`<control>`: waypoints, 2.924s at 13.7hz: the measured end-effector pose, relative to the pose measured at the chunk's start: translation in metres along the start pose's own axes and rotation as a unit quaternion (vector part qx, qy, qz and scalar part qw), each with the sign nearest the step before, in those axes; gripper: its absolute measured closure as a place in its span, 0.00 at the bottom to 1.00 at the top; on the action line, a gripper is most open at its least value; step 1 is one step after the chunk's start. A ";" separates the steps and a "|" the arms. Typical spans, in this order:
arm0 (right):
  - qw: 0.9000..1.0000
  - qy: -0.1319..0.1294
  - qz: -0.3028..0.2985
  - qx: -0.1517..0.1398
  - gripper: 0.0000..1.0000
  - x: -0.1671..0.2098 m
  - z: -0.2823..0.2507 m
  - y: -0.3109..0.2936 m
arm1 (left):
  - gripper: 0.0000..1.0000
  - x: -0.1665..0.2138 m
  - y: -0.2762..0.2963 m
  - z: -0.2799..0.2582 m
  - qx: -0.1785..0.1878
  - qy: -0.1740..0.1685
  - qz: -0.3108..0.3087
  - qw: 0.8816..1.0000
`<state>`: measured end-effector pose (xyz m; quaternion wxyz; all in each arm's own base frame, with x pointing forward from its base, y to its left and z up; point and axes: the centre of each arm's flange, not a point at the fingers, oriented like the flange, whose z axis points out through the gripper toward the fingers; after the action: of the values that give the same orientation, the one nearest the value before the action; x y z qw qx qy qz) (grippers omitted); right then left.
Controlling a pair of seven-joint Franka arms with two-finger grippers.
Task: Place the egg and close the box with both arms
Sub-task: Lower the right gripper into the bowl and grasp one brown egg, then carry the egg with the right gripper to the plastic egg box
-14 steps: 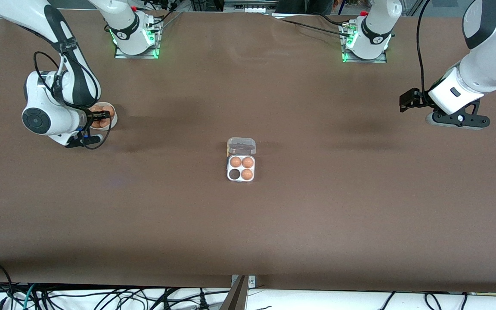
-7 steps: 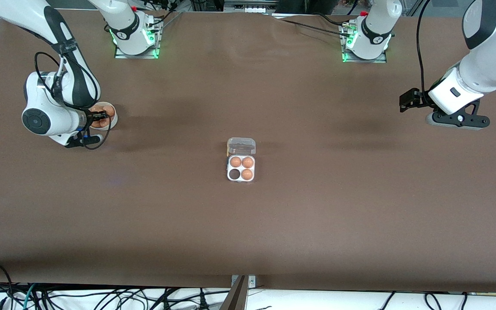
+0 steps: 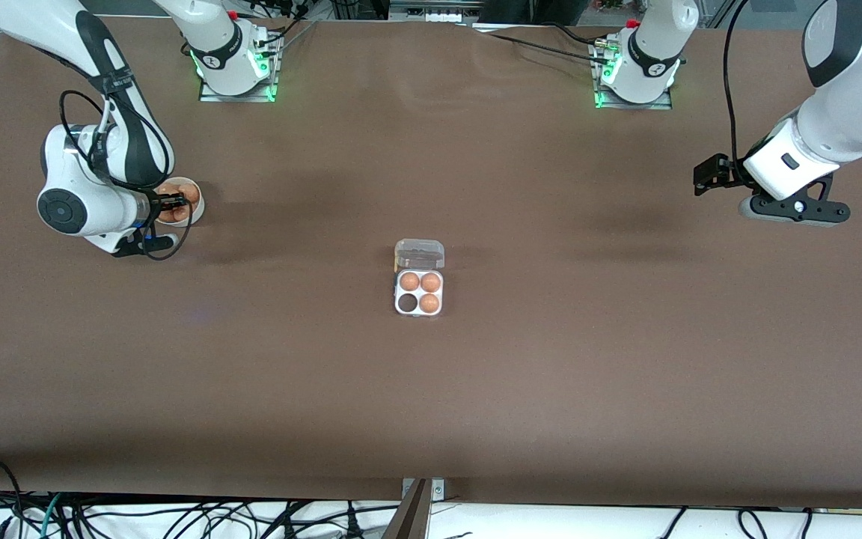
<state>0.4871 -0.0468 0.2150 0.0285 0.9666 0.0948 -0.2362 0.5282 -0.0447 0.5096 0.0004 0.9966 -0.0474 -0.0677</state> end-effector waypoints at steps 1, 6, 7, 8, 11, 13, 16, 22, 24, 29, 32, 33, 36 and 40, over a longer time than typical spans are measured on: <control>1.000 0.004 0.000 -0.001 0.53 0.001 -0.004 0.001 | 0.00 0.000 0.000 0.000 0.000 0.000 0.000 1.000; 1.000 -0.002 0.004 -0.003 0.53 0.005 -0.040 0.008 | 0.00 0.000 0.000 0.000 0.000 0.000 0.000 1.000; 1.000 0.000 0.005 -0.003 0.53 0.006 -0.043 0.009 | 0.00 0.000 0.000 0.000 0.000 0.000 0.000 1.000; 1.000 0.002 0.004 -0.004 0.53 0.007 -0.046 0.009 | 0.00 0.000 0.000 0.000 0.000 0.000 0.000 1.000; 1.000 0.027 -0.005 -0.012 0.53 0.016 -0.071 0.004 | 0.00 0.000 0.000 0.000 0.000 0.000 0.000 1.000; 0.998 0.057 -0.021 -0.023 0.53 0.027 -0.103 -0.013 | 0.00 0.000 0.000 0.000 0.000 0.000 0.000 1.000; 0.994 0.098 -0.040 -0.034 0.53 0.038 -0.142 -0.048 | 0.00 0.000 0.000 0.001 0.000 -0.001 0.000 1.000; 0.979 0.199 -0.041 -0.028 0.53 0.059 -0.193 -0.143 | 0.00 0.000 0.000 0.001 0.000 -0.001 0.000 1.000; 0.975 0.218 -0.039 -0.024 0.53 0.068 -0.207 -0.179 | 0.00 0.000 0.001 0.001 0.000 -0.001 0.001 1.000; 0.968 0.248 -0.026 0.011 0.53 0.099 -0.220 -0.272 | 0.00 0.000 0.001 0.001 0.000 -0.001 0.001 1.000; 0.962 0.270 -0.023 0.032 0.53 0.120 -0.215 -0.309 | 0.00 0.000 0.001 0.001 0.000 -0.001 0.001 1.000; 0.960 0.277 -0.017 0.040 0.53 0.127 -0.214 -0.319 | 0.00 0.000 0.001 0.001 0.000 -0.001 0.001 1.000; 0.955 0.291 -0.004 0.060 0.53 0.140 -0.214 -0.356 | 0.00 0.000 0.001 0.001 0.000 -0.001 0.001 1.000; 0.946 0.313 0.004 0.084 0.53 0.152 -0.211 -0.393 | 0.00 0.000 0.001 0.001 0.000 -0.001 0.001 1.000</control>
<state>0.6371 0.3856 0.3284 -0.0826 0.9912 0.0755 0.0711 0.5284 -0.0455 0.5091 0.0003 0.9965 -0.0481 -0.0682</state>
